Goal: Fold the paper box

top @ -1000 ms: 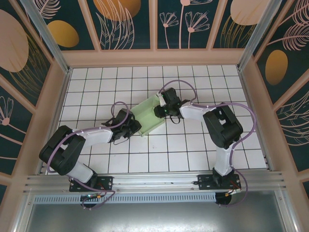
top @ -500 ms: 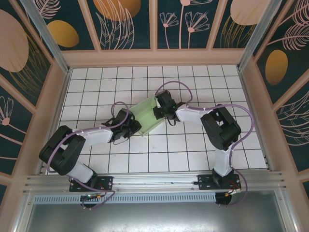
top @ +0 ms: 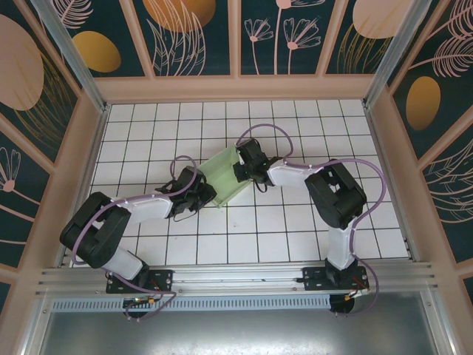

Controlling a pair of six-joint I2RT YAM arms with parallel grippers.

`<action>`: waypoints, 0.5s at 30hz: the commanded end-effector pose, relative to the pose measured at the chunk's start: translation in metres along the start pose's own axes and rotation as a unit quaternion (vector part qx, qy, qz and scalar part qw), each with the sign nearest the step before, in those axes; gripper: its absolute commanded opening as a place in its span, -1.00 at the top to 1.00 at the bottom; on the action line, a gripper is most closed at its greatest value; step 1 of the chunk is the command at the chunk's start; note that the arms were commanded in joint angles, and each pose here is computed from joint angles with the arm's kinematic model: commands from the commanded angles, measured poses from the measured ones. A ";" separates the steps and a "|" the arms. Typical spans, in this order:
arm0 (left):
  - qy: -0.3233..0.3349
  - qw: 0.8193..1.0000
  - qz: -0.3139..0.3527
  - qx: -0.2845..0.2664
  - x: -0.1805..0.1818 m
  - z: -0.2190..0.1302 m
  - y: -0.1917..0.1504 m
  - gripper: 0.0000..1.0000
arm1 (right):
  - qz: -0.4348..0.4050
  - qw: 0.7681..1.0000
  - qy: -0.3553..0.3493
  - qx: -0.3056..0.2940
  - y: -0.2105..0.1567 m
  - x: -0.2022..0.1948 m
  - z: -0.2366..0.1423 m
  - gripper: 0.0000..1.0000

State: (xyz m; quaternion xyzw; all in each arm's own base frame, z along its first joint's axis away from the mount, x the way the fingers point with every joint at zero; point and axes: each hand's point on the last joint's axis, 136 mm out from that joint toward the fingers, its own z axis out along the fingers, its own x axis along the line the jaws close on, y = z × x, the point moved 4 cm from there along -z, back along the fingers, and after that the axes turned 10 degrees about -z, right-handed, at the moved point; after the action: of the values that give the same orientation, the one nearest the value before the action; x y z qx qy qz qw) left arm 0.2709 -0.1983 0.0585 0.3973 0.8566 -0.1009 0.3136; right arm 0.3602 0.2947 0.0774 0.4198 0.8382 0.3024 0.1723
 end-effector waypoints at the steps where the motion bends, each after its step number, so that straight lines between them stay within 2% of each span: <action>1: -0.016 1.000 0.014 0.003 -0.010 -0.005 0.000 0.38 | -0.048 0.993 -0.025 0.106 -0.061 0.004 0.020 0.90; 4: -0.028 0.999 0.017 -0.002 -0.018 -0.012 0.002 0.32 | -0.038 0.993 -0.026 0.106 -0.066 0.004 0.017 0.90; 6: -0.038 0.999 0.023 -0.006 -0.026 -0.019 0.004 0.14 | -0.030 0.994 -0.017 0.099 -0.067 0.006 0.013 0.90; 8: -0.042 0.999 0.033 -0.012 -0.032 -0.026 0.006 -0.14 | -0.020 0.995 -0.011 0.095 -0.067 0.005 0.010 0.90; 10: -0.040 0.998 0.040 -0.019 -0.035 -0.033 0.007 -0.35 | -0.013 0.996 -0.011 0.090 -0.065 0.004 0.008 0.90; 15: -0.022 0.997 0.056 -0.042 -0.028 -0.054 0.011 -0.61 | -0.003 0.997 -0.013 0.081 -0.060 -0.003 0.001 0.90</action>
State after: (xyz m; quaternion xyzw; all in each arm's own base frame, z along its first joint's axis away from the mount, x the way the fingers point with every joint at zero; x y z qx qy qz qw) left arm 0.2723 -0.1946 0.1081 0.4162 0.8320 -0.0826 0.3573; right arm 0.3518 0.2923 0.0780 0.4238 0.8303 0.3189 0.1713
